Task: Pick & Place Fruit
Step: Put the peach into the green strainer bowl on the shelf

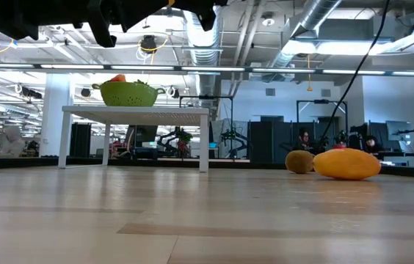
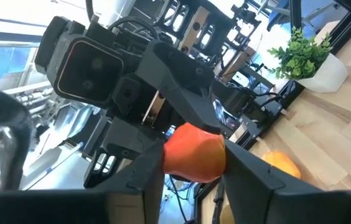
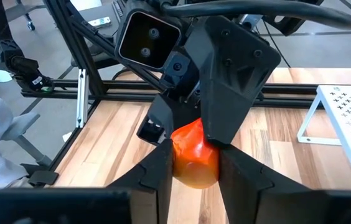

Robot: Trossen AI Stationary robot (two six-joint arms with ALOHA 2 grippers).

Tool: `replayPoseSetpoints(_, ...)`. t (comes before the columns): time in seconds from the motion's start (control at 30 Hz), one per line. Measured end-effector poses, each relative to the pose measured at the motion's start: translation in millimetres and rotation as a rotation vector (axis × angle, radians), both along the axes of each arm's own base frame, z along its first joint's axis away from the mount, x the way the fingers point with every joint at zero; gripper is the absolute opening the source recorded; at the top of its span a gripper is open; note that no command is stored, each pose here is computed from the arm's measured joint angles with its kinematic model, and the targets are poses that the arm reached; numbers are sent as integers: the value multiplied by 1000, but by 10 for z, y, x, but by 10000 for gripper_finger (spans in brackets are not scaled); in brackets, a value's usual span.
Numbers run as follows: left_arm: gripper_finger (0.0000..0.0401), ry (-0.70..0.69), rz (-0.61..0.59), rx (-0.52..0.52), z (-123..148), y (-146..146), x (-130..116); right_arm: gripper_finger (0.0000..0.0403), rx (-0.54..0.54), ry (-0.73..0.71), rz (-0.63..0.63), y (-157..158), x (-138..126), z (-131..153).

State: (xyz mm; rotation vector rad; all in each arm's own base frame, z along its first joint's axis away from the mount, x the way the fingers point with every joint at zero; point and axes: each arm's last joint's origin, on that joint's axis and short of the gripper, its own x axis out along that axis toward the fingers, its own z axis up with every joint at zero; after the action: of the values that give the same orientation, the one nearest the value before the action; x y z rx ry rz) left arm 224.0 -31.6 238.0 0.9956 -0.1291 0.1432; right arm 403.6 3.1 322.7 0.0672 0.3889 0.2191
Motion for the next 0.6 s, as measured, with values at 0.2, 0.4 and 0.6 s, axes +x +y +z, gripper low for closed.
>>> replayPoseSetpoints(0.2, 146, 3, -1, -3, -3, 0, 1, 135, 19, 8, -7, 5, -1, -3)
replayPoseSetpoints(0.4, 138, 6, -5, -27, -7, 0, 1, 220, 28, 62, -29, -70, -22, -49)
replayPoseSetpoints(0.6, 142, 5, 25, -33, -7, 8, 0, 284, 41, 190, -60, -173, -82, -156)
